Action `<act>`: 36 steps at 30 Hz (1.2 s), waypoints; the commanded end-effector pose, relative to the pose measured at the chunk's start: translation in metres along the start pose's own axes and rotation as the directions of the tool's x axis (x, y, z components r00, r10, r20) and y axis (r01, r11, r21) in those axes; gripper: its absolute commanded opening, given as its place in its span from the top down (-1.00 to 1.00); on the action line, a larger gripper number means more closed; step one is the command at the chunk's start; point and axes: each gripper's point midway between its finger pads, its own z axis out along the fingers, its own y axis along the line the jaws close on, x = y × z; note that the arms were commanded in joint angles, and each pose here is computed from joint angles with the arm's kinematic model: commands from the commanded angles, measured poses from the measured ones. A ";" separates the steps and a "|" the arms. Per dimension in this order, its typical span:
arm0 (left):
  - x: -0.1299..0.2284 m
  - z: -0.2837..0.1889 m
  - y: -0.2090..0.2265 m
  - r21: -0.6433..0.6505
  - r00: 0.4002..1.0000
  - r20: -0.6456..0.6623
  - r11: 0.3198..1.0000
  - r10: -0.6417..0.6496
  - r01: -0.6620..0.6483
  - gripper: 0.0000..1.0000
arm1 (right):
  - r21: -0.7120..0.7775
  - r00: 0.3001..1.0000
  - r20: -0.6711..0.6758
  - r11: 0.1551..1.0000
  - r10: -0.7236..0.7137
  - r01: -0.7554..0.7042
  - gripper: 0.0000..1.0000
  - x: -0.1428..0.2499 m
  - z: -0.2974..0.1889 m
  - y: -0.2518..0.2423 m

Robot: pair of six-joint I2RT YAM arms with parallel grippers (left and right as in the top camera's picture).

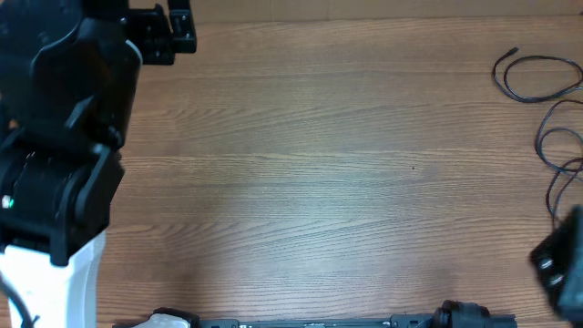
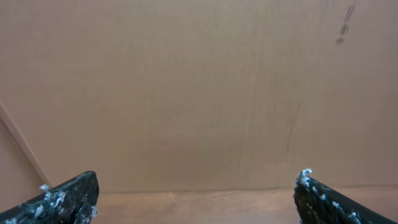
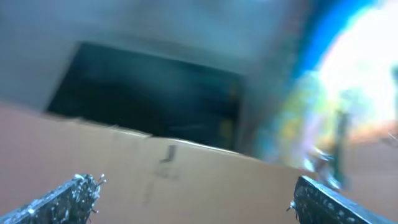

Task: Untangle cables

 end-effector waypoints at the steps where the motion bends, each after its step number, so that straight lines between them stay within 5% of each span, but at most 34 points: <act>1: -0.002 -0.003 -0.004 0.021 1.000 0.009 1.000 -0.001 0.000 -1.00 | 0.297 0.960 -0.127 0.933 0.251 -0.205 -1.00 0.076 0.016 -0.047; 6: -0.002 -0.003 -0.004 0.020 1.000 0.008 1.000 0.000 -0.001 -1.00 | 0.311 0.924 -0.234 0.924 0.302 -0.223 -1.00 0.170 0.005 -0.043; 11: -0.002 -0.003 -0.004 0.017 1.000 0.010 0.999 0.026 -0.026 -1.00 | 0.130 0.931 -0.218 0.954 0.294 -0.271 -1.00 0.199 -0.021 -0.009; 17: -0.002 -0.003 -0.002 0.011 1.000 0.007 1.000 0.027 -0.027 -1.00 | 0.122 0.916 -0.267 0.953 0.300 -0.276 -1.00 0.242 -0.061 -0.001; 26: -0.001 -0.003 -0.002 0.007 1.000 0.005 1.000 0.028 -0.028 -1.00 | 0.071 0.812 -0.536 0.971 0.229 -0.227 -1.00 0.311 -0.096 0.019; 36: -0.001 -0.003 -0.002 0.007 1.000 0.003 1.000 0.028 -0.028 -1.00 | 0.174 0.646 -0.730 0.975 0.224 -0.140 -1.00 0.369 -0.143 0.005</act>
